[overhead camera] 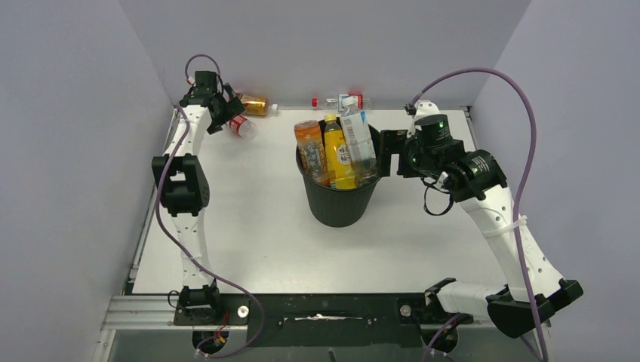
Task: Put the plastic bottles in the bin
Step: Pick up the plastic bottle from the corner of the board.
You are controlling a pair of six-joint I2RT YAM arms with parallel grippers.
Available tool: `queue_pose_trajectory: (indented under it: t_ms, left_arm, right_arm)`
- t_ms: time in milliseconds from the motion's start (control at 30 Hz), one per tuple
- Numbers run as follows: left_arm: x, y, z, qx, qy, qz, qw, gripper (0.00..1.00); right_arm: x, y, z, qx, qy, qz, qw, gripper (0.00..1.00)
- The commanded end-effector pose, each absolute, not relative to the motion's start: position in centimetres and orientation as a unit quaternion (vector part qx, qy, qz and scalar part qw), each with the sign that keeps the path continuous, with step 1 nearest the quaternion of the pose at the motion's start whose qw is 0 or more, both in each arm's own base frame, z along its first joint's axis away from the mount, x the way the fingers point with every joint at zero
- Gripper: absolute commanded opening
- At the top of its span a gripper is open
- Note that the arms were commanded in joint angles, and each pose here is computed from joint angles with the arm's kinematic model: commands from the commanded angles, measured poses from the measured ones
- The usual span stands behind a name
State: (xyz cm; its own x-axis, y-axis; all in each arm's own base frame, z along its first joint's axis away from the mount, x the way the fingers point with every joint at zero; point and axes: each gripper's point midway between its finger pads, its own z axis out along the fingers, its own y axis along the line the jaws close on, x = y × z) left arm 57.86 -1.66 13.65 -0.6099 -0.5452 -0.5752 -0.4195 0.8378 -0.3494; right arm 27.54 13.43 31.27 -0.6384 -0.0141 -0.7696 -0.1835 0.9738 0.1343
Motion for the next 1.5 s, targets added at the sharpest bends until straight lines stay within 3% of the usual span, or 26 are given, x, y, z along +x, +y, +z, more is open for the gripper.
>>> queue_pose_trajectory:
  t_ms: [0,267,600,667,767,867,1033,1467]
  left_arm:
    - [62.2,-1.1,15.7,-0.291,0.865,-0.109,0.395,0.98]
    - [64.5,-1.0,11.4,-0.322,0.857,-0.125,0.382,0.98]
    - [63.4,-1.3,6.8,-0.334,0.869,-0.116,0.345,0.98]
    - [62.5,-1.4,5.9,-0.332,0.876,-0.109,0.333,0.93]
    - [61.2,-1.6,5.6,-0.325,0.881,-0.110,0.325,0.77]
    - [59.8,-1.6,6.2,-0.319,0.882,-0.114,0.328,0.60]
    - [57.0,-1.9,8.6,-0.302,0.885,-0.118,0.335,0.48]
    - [46.0,-9.8,20.2,-0.183,0.889,-0.149,0.393,0.46]
  right_arm:
    - [28.3,12.7,31.6,-0.054,0.890,0.121,0.437,0.97]
    - [29.4,12.8,30.1,-0.063,0.894,0.125,0.425,0.97]
    - [29.3,13.0,28.9,-0.066,0.896,0.137,0.417,0.97]
    - [29.1,12.9,28.9,-0.065,0.895,0.138,0.419,0.97]
    - [28.8,12.9,29.1,-0.064,0.893,0.142,0.422,0.96]
    - [28.3,12.9,29.5,-0.062,0.891,0.148,0.425,0.96]
    - [27.2,12.7,30.1,-0.057,0.886,0.160,0.430,0.96]
    - [24.2,12.2,32.2,-0.032,0.873,0.191,0.447,0.95]
